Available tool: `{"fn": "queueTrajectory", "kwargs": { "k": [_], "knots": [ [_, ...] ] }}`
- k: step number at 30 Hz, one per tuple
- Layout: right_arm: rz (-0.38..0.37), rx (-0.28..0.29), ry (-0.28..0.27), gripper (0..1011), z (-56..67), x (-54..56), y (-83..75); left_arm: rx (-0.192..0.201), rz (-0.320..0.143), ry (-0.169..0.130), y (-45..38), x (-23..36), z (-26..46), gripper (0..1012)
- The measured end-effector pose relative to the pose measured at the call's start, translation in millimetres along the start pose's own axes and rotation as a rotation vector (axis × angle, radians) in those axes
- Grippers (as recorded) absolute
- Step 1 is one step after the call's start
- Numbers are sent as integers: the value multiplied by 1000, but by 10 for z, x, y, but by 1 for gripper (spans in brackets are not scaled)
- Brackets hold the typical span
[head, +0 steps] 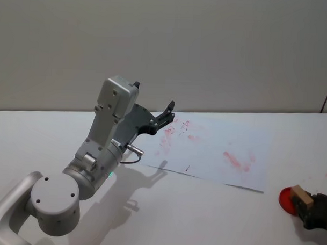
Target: Use the one hand to pick up the stamp and affix it onto the A4 paper.
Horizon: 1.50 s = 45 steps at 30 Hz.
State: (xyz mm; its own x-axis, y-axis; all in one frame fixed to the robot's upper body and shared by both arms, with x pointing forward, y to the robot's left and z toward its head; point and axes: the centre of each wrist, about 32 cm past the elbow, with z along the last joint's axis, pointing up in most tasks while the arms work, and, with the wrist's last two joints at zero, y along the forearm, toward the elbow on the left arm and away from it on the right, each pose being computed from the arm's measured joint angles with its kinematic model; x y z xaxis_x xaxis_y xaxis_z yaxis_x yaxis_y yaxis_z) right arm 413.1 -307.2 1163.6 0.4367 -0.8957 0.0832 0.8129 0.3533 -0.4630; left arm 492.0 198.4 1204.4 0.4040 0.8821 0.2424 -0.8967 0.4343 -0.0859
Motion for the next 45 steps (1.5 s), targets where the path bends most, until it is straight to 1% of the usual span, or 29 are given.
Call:
{"fn": "queueTrajectory", "kwargs": {
  "k": [3,8,16,18,20,21,22,24,27,32,36,39,42,43,45],
  "knots": [
    [1,3,0,220,2,-1,2,0,0,0,0,0,0,1001],
    [4,27,-3,220,23,-3,15,0,0,0,0,0,0,1001],
    [15,117,-8,220,136,-10,91,0,0,0,0,0,0,1001],
    [20,141,-9,220,176,-12,123,0,0,0,0,0,0,1001],
    [33,182,-10,220,252,-9,212,0,0,0,0,0,0,1001],
    [33,182,-10,220,252,-9,212,0,0,0,0,0,0,1001],
    [41,202,-13,220,288,-3,259,0,0,0,0,0,0,1001],
    [47,215,-15,220,319,1,307,0,0,0,0,0,0,1001],
    [65,235,-21,220,395,10,427,0,0,0,0,0,0,1001],
    [86,231,-24,220,464,10,561,0,0,0,0,0,0,1001],
    [106,208,-27,220,504,2,655,0,0,0,0,0,0,1001],
    [123,183,-26,220,528,-12,734,0,0,0,0,0,0,1001],
    [145,141,-24,220,542,-33,828,0,0,0,0,0,0,1001],
    [145,141,-24,220,542,-33,828,0,0,0,0,0,0,1001],
    [157,115,-22,220,548,-45,879,0,0,0,0,0,0,1001]
  ]
}}
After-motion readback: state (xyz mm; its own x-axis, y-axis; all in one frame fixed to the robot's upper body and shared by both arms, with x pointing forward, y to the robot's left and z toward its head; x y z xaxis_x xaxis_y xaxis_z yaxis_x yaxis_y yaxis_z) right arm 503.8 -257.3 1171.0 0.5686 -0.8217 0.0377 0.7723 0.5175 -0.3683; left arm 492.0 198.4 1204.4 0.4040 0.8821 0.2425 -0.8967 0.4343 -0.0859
